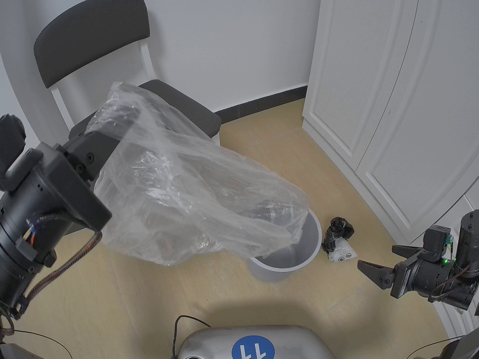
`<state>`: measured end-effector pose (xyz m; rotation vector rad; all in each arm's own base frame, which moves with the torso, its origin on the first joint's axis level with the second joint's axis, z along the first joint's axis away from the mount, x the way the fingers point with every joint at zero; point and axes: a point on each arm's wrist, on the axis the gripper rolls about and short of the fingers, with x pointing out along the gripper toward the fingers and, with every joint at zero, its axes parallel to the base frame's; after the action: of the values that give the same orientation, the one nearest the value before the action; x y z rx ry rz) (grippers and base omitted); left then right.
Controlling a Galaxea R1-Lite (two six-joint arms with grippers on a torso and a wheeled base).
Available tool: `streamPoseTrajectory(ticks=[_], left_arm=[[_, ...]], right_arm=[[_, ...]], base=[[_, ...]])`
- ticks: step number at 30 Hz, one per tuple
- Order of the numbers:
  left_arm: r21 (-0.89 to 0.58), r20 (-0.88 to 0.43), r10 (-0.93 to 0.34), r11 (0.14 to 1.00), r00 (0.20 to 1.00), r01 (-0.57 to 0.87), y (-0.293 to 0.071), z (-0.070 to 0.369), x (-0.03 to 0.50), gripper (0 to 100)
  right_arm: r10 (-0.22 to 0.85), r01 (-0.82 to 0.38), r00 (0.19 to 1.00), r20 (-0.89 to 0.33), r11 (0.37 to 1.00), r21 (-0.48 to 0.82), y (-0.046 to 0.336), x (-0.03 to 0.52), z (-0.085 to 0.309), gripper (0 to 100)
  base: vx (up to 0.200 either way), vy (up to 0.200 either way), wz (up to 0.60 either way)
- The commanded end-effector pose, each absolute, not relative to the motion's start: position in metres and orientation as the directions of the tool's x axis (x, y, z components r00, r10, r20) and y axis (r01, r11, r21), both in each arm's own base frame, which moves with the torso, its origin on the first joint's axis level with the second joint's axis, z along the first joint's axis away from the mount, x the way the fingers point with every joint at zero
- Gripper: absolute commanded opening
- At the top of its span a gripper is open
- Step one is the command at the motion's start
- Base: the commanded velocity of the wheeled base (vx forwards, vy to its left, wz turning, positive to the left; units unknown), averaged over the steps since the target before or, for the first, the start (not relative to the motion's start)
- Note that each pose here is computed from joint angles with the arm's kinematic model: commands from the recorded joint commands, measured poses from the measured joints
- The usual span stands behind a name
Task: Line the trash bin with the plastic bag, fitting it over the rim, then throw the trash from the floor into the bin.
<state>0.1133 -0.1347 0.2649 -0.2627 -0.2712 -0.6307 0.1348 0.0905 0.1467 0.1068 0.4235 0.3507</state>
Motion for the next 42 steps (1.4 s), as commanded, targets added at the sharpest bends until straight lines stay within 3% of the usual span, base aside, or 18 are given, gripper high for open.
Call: streamPoseTrajectory(ticks=[1, 17, 33, 42], left_arm=[[-0.164, 0.341, -0.581, 0.737, 0.739, 0.656, -0.136, 0.267, 0.1, 0], [-0.165, 0.349, -0.699, 0.609, 0.624, 0.775, -0.131, 0.272, 0.066, 0], [-0.169, 0.353, -0.726, 0.571, 0.59, 0.803, -0.132, 0.272, 0.06, 0], [-0.168, 0.347, -0.729, 0.571, 0.59, 0.804, -0.134, 0.27, 0.06, 0]], right_arm=[[0.354, -0.312, 0.843, -0.406, 0.935, 0.167, 0.093, 0.137, 0.142, 100], [0.355, -0.312, 0.84, -0.409, 0.935, 0.172, 0.093, 0.137, 0.141, 100], [0.38, -0.346, 0.819, -0.43, 0.925, 0.159, 0.094, 0.128, 0.135, 100], [0.49, -0.484, 0.741, -0.458, 0.864, 0.142, 0.091, 0.112, 0.125, 100]], base=[[0.0, 0.0, 0.0], [0.0, 0.0, 0.0], [0.0, 0.0, 0.0], [0.0, 0.0, 0.0]])
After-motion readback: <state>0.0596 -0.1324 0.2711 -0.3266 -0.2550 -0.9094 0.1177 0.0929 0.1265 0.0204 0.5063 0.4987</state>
